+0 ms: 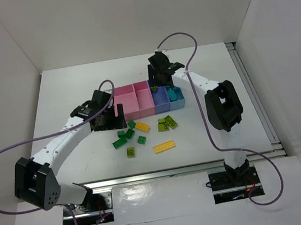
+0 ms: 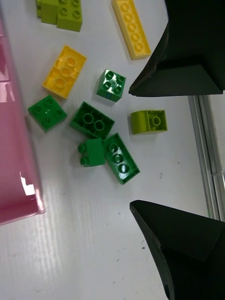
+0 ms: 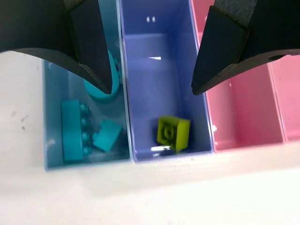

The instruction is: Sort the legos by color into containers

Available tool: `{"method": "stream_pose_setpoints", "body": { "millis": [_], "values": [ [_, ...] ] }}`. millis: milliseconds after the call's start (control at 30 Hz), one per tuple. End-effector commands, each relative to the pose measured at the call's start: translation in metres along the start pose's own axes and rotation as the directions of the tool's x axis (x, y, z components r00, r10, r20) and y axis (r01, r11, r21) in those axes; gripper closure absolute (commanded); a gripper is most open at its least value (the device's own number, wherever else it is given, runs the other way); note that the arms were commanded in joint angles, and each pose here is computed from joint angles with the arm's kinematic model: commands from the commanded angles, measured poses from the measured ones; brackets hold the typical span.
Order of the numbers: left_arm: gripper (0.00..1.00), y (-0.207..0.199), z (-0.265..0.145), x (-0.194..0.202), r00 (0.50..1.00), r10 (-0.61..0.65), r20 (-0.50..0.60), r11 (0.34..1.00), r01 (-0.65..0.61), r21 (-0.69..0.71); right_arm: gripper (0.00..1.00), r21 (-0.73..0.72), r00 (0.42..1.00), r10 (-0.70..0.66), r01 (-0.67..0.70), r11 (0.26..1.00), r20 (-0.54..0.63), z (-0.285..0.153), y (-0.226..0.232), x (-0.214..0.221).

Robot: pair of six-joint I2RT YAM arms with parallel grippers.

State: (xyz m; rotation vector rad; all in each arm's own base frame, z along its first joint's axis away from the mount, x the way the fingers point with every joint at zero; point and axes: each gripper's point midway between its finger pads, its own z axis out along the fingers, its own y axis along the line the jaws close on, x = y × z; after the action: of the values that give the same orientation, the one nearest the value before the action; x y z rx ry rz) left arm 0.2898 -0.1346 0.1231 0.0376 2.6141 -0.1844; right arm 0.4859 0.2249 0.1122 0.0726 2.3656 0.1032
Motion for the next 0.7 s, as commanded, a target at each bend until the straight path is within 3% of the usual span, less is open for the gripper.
{"method": "stream_pose_setpoints", "body": {
  "millis": [0,300,500,667],
  "values": [
    [0.12,-0.009,-0.006,0.032,0.998,-0.023,-0.057,1.0,0.024,0.007,0.24,-0.045,0.996,0.02,-0.016,0.999,0.09,-0.036,0.002,-0.023],
    [0.16,-0.031,0.01,0.109,0.978,0.001,-0.21,0.999,0.007,0.039,0.26,-0.011,0.992,0.067,-0.066,0.998,0.104,-0.089,-0.037,0.016],
    [0.21,-0.045,0.02,0.104,0.987,0.024,-0.156,0.997,-0.012,0.072,0.26,0.03,0.994,0.055,-0.058,0.998,0.089,-0.095,-0.05,0.026],
    [0.32,-0.047,0.037,0.114,0.979,0.046,-0.2,0.998,-0.035,0.061,0.26,0.04,0.996,0.04,-0.043,0.998,0.074,-0.094,-0.053,0.032]
  ]
}}
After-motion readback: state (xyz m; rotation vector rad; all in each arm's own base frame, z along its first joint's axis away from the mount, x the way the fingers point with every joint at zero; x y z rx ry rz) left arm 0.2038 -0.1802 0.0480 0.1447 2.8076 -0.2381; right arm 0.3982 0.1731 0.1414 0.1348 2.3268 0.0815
